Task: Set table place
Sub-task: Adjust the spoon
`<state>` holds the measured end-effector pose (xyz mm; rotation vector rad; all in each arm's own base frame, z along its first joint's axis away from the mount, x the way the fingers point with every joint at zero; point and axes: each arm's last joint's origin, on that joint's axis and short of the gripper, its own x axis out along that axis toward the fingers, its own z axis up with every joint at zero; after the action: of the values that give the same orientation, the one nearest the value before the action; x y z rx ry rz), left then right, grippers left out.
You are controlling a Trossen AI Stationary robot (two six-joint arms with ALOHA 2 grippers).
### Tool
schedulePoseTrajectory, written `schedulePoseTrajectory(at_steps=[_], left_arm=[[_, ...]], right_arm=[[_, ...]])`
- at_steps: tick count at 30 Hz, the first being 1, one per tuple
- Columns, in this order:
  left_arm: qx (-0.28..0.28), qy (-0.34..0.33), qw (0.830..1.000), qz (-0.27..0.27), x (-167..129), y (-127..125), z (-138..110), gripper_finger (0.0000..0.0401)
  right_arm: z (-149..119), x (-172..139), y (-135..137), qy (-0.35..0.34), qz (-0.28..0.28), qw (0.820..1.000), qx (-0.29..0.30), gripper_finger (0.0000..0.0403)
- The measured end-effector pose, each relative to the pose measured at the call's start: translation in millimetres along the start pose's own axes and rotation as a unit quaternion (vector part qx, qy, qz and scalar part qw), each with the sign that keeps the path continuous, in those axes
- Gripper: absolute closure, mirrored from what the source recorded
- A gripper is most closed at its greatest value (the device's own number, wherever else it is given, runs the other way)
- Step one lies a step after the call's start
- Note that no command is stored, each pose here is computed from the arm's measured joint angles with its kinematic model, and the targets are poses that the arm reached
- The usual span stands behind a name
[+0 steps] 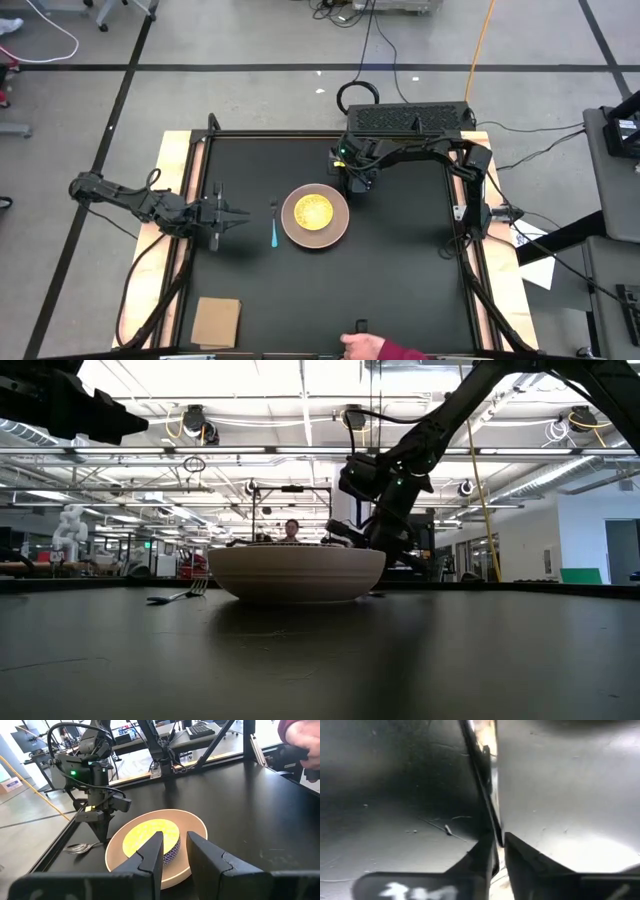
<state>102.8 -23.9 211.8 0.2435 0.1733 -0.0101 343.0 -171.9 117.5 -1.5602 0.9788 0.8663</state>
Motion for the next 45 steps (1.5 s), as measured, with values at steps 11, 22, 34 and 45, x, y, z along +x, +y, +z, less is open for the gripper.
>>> schedulePoseTrajectory(at_steps=[11, 22, 34, 45], left_arm=[[0.006, 0.003, 1.000, 0.000, 0.0, -0.1, -0.6, 0.0311], [-0.003, 0.003, 1.000, -0.002, 0.0, -0.2, -0.7, 0.0311], [-0.012, 0.012, 1.000, -0.006, 0.0, -0.7, -2.5, 0.0311], [-0.029, 0.012, 0.999, -0.006, 0.0, -0.7, -2.5, 0.0311]], right_arm=[[2.8, 0.6, -0.1, 0.001, 0.007, 1.000, 0.029, 0.0399], [5.1, -9.7, -8.1, 0.059, 0.002, 0.989, 0.139, 0.0402], [22.2, -30.8, -14.3, 0.051, 0.015, 0.974, 0.220, 0.0401], [25.0, -33.2, -6.4, 0.093, 0.071, 0.968, 0.221, 0.0401]])
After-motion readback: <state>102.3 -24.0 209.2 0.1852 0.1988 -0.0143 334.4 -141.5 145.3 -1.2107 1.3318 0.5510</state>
